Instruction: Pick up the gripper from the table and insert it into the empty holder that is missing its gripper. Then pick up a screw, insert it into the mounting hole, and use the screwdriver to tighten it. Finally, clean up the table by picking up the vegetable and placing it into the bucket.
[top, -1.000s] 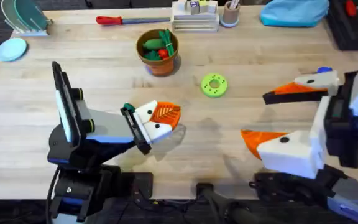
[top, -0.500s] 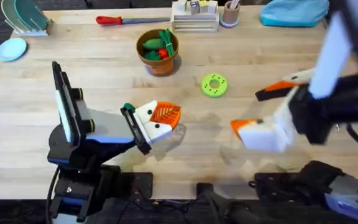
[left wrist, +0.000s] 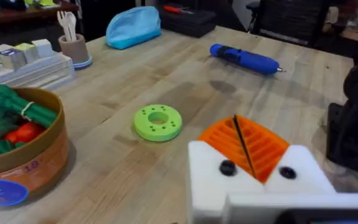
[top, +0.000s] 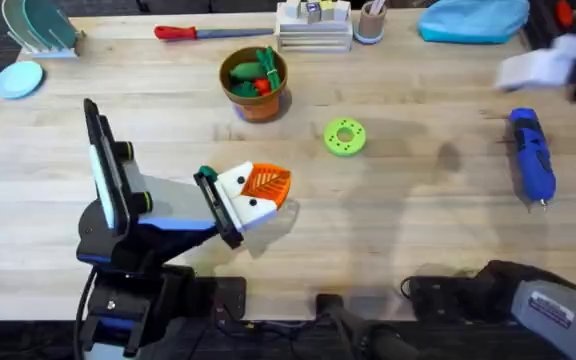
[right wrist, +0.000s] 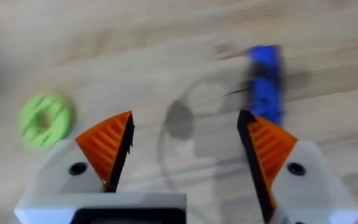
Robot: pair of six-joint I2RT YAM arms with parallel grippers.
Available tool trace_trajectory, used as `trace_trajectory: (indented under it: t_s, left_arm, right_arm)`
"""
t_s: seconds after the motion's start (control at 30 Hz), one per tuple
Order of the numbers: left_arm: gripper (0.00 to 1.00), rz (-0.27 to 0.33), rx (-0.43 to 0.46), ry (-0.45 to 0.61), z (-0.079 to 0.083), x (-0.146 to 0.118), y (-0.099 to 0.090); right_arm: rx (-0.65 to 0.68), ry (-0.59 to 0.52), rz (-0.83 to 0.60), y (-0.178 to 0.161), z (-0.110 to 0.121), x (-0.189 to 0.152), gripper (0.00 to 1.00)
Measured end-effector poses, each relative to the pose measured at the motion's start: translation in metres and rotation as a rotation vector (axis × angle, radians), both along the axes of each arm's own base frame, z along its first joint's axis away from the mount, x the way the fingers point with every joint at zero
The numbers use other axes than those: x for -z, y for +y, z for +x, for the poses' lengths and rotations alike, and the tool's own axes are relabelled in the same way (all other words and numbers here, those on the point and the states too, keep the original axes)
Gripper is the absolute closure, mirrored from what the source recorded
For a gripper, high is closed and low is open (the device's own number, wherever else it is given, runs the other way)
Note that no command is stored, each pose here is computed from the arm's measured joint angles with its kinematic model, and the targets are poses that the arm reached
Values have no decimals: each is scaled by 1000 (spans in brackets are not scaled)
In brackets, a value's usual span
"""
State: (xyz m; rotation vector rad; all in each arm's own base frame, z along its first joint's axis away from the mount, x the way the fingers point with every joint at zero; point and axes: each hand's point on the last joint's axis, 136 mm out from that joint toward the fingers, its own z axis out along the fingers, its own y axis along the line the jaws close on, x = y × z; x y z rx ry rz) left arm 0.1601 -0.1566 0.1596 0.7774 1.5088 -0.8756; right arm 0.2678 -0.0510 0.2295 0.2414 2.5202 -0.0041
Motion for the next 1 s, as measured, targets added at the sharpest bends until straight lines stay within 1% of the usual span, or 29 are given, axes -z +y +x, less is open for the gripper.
trace_trajectory:
  t_s: [0.07, 0.17, 0.23, 0.3, 0.47, 0.63, 0.8, 1.0]
  left_arm:
    - [995, 0, 0, 0, 0, 0, 0]
    - [995, 0, 0, 0, 0, 0, 0]
    - [995, 0, 0, 0, 0, 0, 0]
    - [995, 0, 0, 0, 0, 0, 0]
    - [995, 0, 0, 0, 0, 0, 0]
    - [995, 0, 0, 0, 0, 0, 0]
    - [995, 0, 0, 0, 0, 0, 0]
    - [995, 0, 0, 0, 0, 0, 0]
  right_arm:
    - [109, -17, -53, -41, 8, 1, 8]
    - [192, 16, -97, -82, 11, 12, 9]
    - [203, 69, -112, -100, 11, 27, 8]
    - [173, 144, -126, -112, 11, 47, 7]
    - [2, 317, -147, -122, 13, 96, 7]
    - [-146, 451, -130, -123, 13, 141, 7]
    - [-202, 487, -130, -129, 22, 170, 7]
    - [-217, 485, -146, -136, 31, 183, 7]
